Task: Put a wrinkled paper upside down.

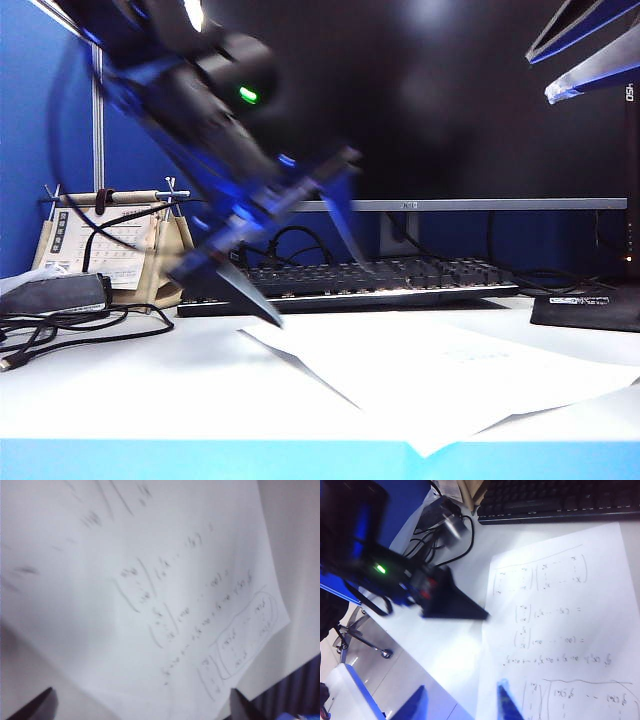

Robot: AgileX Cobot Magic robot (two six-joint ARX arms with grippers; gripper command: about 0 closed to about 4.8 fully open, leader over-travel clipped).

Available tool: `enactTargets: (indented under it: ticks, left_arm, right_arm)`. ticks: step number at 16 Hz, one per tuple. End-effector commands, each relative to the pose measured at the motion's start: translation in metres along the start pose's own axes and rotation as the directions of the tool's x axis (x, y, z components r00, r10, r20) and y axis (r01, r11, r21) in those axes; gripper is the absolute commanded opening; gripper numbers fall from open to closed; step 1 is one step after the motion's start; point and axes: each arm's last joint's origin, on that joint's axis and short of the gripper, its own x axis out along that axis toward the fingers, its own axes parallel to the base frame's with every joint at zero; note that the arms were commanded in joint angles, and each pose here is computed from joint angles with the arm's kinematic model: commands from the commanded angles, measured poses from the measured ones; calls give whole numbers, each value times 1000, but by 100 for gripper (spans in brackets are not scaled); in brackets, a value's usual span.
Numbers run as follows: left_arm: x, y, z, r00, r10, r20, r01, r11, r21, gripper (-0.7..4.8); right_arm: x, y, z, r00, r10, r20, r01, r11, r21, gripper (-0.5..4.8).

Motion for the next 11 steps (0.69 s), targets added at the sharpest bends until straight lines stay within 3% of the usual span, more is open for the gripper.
enactTargets:
  ticks: [1, 11]
  left_arm:
    - [-10, -2, -1, 999, 39, 24, -40, 997, 59, 479]
    - [4, 6, -12, 992, 120, -38, -119, 993, 8, 479]
  right_arm:
    - [-1, 1, 1, 1000, 7, 8, -7, 1000, -16, 181]
    - [-1, 1, 1, 1000, 7, 9, -7, 1000, -23, 181]
